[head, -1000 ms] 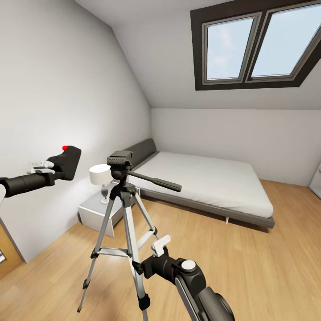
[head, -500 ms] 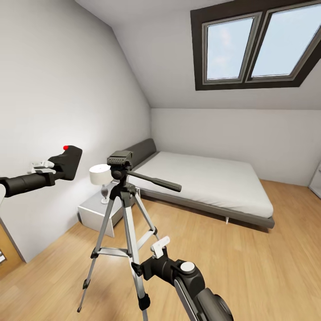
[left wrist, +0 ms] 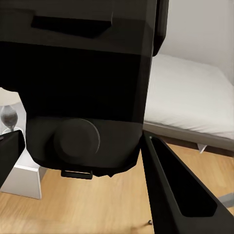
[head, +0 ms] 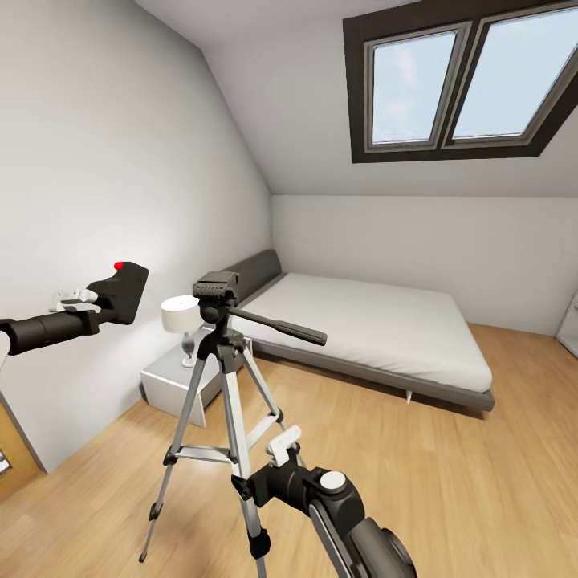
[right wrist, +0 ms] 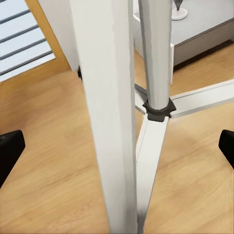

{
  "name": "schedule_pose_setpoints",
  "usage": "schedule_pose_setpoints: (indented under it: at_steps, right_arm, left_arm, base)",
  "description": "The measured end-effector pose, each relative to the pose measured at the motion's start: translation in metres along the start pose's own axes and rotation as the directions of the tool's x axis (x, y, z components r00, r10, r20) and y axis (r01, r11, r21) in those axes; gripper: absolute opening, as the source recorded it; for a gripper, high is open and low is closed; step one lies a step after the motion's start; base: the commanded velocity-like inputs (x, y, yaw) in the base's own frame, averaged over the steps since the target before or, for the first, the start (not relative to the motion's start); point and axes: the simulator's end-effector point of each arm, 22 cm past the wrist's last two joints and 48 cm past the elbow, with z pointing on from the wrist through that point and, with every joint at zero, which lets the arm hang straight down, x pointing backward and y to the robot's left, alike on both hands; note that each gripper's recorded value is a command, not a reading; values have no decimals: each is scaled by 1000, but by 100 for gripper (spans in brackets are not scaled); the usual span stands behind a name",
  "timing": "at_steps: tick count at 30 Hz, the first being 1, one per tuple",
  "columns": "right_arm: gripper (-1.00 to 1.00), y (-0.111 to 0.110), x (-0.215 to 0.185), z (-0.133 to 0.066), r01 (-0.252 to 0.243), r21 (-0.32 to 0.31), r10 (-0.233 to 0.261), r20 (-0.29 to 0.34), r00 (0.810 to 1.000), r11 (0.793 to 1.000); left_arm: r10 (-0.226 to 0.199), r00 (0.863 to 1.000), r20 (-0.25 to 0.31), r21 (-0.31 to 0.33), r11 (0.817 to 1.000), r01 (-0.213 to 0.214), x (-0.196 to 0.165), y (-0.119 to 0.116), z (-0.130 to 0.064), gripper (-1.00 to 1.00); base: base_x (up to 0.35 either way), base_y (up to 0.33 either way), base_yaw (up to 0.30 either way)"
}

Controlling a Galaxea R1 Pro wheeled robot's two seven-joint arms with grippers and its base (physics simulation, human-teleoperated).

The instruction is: Attach the digital camera to the camera tripod in the bedroom.

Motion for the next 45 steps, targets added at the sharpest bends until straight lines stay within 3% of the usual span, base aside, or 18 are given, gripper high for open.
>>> schedule_pose_setpoints:
  at_steps: [17, 36, 45]
  right_arm:
    - [100, 10, -10, 11, 73, -26, -74, -13, 997, 997]
    - [100, 5, -20, 15, 92, -23, -93, -11, 996, 995]
    - [100, 3, -22, 18, 82, -29, -82, -13, 997, 996]
  left_arm:
    - [0, 1000, 2, -3, 1000, 0, 0, 1, -1, -100]
    - [10, 1000, 20, 7, 1000, -10, -10, -4, -3, -100]
    - [18, 999, 35, 71, 997, -21, -20, -19, -4, -100]
  base:
    - [0, 0, 0]
    - [0, 0, 0]
    - [0, 0, 0]
